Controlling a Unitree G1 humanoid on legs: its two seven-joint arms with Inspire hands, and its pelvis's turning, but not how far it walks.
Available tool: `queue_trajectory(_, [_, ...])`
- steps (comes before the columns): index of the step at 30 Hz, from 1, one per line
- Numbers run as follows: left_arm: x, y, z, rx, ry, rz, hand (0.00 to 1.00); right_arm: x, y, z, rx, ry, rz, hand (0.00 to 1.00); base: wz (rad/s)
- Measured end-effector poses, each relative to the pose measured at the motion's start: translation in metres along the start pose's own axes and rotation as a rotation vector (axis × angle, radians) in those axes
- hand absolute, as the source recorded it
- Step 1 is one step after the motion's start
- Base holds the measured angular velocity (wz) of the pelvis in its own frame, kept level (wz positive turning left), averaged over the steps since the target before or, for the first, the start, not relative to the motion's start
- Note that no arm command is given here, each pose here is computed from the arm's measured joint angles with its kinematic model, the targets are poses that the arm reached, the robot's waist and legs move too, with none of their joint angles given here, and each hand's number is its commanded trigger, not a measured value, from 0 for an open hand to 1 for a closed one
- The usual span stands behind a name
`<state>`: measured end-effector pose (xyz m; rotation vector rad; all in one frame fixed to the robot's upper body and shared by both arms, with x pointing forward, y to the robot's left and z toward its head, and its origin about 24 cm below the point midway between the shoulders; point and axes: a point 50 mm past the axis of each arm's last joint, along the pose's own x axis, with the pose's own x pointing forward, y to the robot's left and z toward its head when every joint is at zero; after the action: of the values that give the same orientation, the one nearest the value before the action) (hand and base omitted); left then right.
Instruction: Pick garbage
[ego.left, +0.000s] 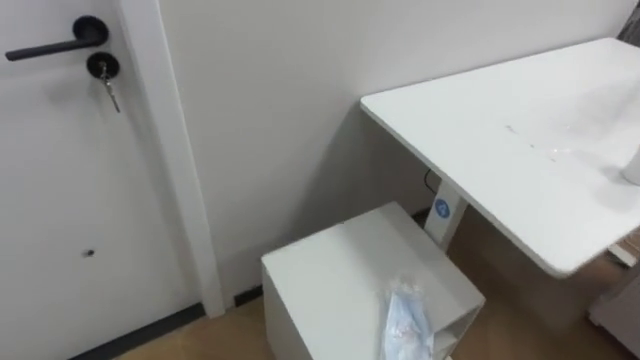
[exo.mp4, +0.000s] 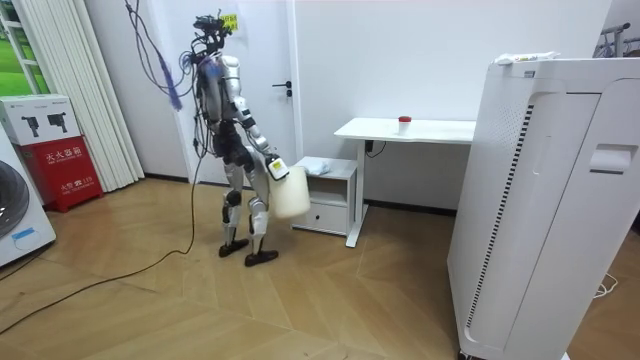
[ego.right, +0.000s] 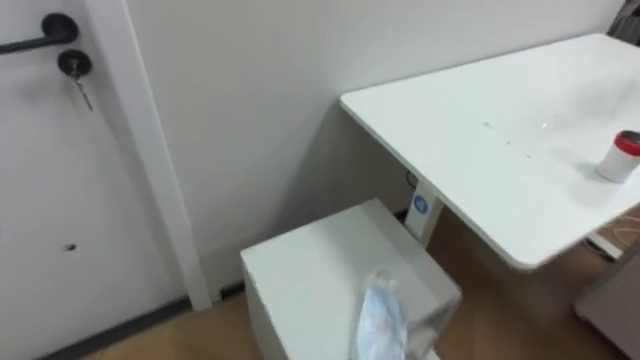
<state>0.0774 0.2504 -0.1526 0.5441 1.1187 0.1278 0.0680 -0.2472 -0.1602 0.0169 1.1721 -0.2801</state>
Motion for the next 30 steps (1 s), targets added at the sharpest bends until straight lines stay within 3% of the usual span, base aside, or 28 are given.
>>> queue_trajectory(4, [0.003, 0.003, 0.021, -0.027, -0.086, 0.025, 0.0, -0.001, 0.0, -0.008, 0.013, 0.018, -0.021, 1.0, 0.49])
queue_trajectory(8, [0.0, 0.007, 0.018, -0.005, -0.102, 0.045, 0.0, 0.0, 0.003, -0.003, -0.012, 0.006, 0.032, 1.0, -0.48])
queue_trajectory(14, [0.001, 0.022, 0.081, 0.014, -0.345, 0.141, 0.0, 0.001, 0.006, 0.003, -0.042, -0.008, 0.07, 1.0, -0.1])
queue_trajectory(21, [-0.009, 0.034, 0.158, 0.131, -0.611, 0.224, 0.0, 0.004, 0.009, 0.021, -0.082, -0.054, 0.111, 1.0, -0.1])
queue_trajectory(30, [-0.02, 0.036, 0.209, 0.192, -0.779, 0.259, 0.0, 0.008, 0.01, 0.04, -0.088, -0.084, 0.116, 1.0, -0.16])
